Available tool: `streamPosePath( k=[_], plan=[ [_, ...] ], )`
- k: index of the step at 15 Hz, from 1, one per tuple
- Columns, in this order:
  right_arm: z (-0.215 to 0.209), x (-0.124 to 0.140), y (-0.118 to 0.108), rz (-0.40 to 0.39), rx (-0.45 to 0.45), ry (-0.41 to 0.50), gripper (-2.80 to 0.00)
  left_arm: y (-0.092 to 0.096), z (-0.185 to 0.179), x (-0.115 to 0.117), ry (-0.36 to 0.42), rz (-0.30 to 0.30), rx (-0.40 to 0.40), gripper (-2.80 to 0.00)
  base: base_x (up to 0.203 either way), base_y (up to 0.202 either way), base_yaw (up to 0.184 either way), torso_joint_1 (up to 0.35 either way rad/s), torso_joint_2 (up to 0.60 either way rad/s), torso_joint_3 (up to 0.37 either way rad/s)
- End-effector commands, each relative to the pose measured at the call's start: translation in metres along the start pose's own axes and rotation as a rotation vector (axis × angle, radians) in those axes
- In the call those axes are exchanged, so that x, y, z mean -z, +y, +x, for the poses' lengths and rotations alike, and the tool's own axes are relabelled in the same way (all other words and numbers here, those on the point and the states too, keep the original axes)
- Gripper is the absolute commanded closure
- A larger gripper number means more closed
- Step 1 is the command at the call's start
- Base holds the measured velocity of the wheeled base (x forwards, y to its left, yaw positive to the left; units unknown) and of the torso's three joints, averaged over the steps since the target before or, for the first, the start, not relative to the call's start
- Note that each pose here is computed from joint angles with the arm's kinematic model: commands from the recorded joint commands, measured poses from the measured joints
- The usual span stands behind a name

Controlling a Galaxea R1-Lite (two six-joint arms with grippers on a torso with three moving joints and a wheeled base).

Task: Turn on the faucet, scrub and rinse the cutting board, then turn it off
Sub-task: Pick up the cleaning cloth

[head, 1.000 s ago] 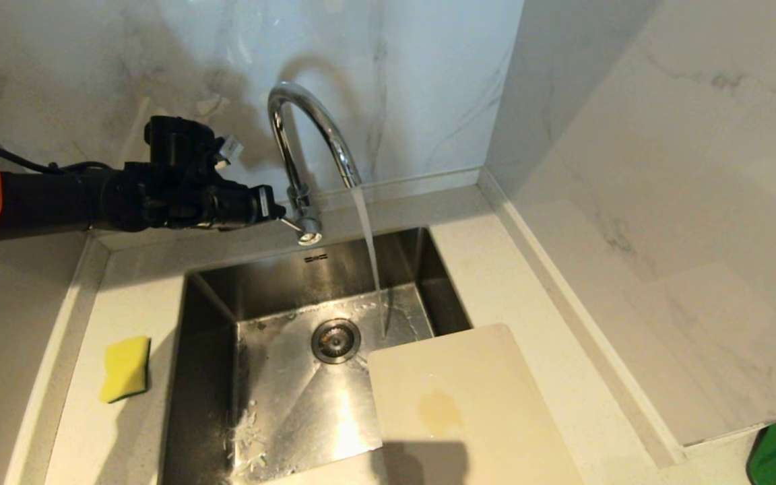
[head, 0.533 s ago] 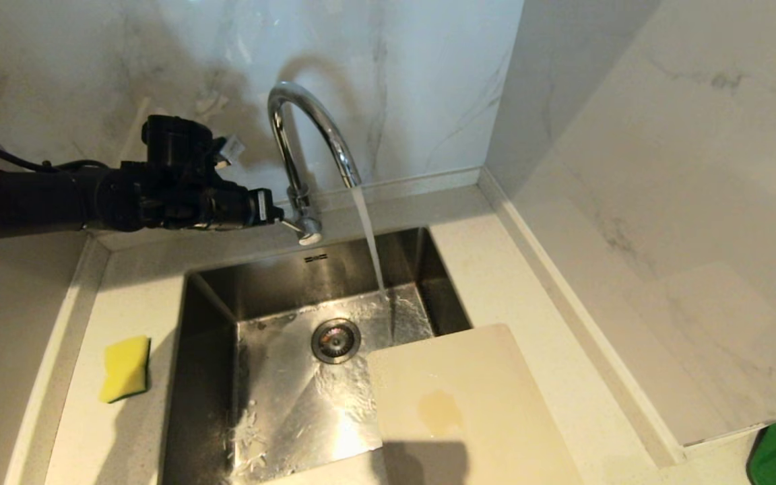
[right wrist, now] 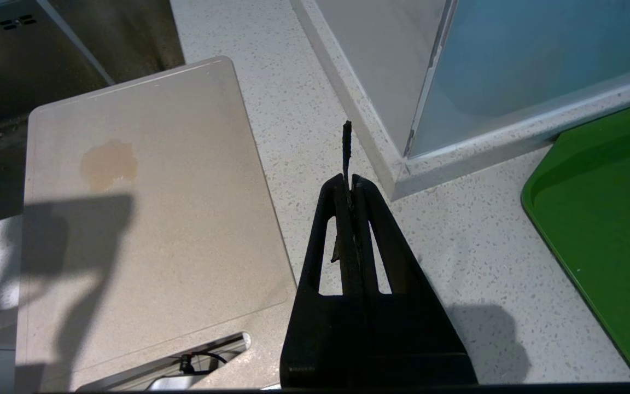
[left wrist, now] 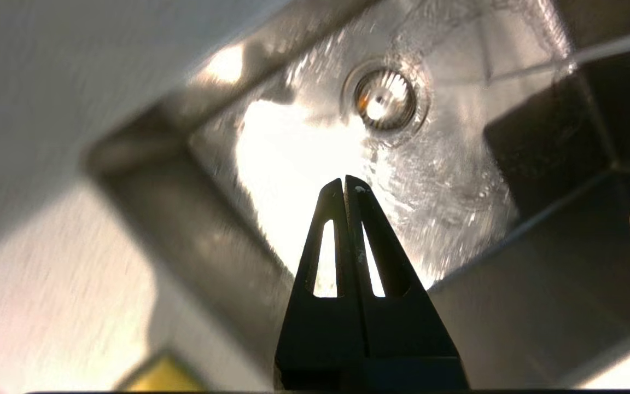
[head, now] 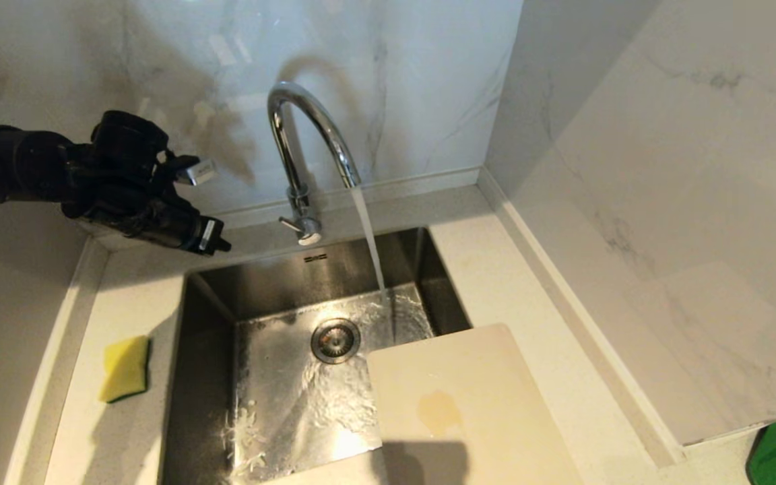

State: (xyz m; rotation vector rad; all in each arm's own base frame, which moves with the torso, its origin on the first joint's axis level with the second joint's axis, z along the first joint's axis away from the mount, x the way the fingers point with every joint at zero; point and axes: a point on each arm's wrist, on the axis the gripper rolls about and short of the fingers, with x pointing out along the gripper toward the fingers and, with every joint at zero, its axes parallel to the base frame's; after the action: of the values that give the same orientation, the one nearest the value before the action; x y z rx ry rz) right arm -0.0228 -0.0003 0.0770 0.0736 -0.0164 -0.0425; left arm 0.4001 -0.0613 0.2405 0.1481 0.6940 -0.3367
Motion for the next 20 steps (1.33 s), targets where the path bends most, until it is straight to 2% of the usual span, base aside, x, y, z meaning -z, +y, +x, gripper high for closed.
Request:
streamPosePath(
  k=[1, 4, 8, 9, 10, 16, 20],
  plan=[
    [0.000, 0.000, 0.000, 0.001, 0.000, -0.001, 0.00, 0.010, -0.024, 0.011, 0.039, -0.026, -0.030, 0.00, 0.000, 0.000, 0.000, 0.000, 0.00, 0.000],
    [0.000, 0.000, 0.000, 0.000, 0.000, -0.001, 0.00, 0.020, -0.037, 0.036, 0.202, -0.079, -0.080, 0.00, 0.000, 0.000, 0.000, 0.000, 0.00, 0.000],
    [0.000, 0.000, 0.000, 0.000, 0.000, -0.001, 0.00, 0.036, -0.046, 0.066, 0.309, -0.162, -0.136, 0.00, 0.000, 0.000, 0.000, 0.000, 0.00, 0.000],
    [0.000, 0.000, 0.000, 0.000, 0.000, -0.001, 0.00, 0.038, -0.048, 0.072, 0.331, -0.200, -0.171, 0.00, 0.000, 0.000, 0.000, 0.000, 0.00, 0.000],
    [0.000, 0.000, 0.000, 0.000, 0.000, -0.001, 0.00, 0.039, -0.049, 0.077, 0.346, -0.239, -0.198, -2.80, 0.000, 0.000, 0.000, 0.000, 0.00, 0.000],
    [0.000, 0.000, 0.000, 0.000, 0.000, -0.001, 0.00, 0.045, -0.047, 0.100, 0.416, -0.407, -0.277, -2.80, 0.000, 0.000, 0.000, 0.000, 0.00, 0.000],
    [0.000, 0.000, 0.000, 0.000, 0.000, -0.001, 0.00, 0.054, -0.037, 0.119, 0.435, -0.450, -0.301, -2.80, 0.000, 0.000, 0.000, 0.000, 0.00, 0.000]
  ],
)
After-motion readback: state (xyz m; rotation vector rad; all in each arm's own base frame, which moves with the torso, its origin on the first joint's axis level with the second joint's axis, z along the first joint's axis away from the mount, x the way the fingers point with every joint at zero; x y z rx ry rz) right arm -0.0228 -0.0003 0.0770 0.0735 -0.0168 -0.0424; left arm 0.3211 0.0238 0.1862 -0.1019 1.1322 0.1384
